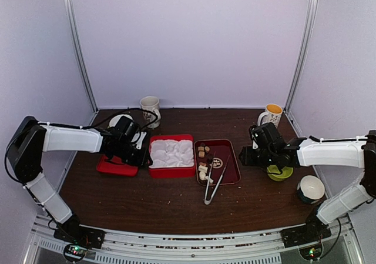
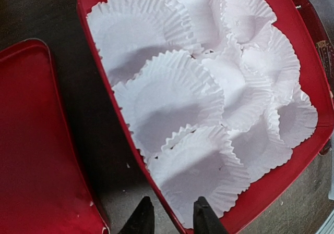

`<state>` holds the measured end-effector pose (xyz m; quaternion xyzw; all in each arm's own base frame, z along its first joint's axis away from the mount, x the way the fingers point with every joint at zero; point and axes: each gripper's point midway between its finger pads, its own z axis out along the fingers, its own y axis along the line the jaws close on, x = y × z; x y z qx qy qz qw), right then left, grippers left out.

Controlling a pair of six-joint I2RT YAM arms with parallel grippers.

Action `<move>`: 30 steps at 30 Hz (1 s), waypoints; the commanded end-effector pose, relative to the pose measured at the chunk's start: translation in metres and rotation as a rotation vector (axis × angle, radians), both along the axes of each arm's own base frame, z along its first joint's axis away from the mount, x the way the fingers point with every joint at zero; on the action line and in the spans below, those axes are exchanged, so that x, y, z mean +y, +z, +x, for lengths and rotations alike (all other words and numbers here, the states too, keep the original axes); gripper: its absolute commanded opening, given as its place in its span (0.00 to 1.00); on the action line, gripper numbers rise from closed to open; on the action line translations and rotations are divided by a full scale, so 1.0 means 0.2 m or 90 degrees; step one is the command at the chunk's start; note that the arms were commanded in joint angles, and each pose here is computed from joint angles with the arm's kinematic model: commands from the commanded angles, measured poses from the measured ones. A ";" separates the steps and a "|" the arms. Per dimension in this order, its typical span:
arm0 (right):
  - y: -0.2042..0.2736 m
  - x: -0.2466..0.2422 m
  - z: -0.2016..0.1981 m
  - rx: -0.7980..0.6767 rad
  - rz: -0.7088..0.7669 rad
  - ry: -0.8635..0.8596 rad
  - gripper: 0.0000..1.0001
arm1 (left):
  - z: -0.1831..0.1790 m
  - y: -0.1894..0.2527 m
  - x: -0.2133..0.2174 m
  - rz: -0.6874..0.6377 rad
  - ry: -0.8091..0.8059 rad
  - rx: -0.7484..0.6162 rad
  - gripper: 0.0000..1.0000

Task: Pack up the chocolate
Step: Adjust the packing box at the center of the board.

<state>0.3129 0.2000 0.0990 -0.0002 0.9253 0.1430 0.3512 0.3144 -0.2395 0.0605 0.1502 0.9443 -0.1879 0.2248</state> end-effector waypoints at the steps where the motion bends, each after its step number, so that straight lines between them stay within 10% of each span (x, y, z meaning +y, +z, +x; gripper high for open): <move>1: 0.02 0.00 -0.01 -0.008 0.006 0.003 0.44 | -0.08 -0.02 0.06 0.034 -0.013 0.002 0.28; 30: 0.03 0.06 -0.03 -0.012 0.025 0.024 0.44 | -0.26 0.02 0.00 -0.001 -0.093 0.005 0.27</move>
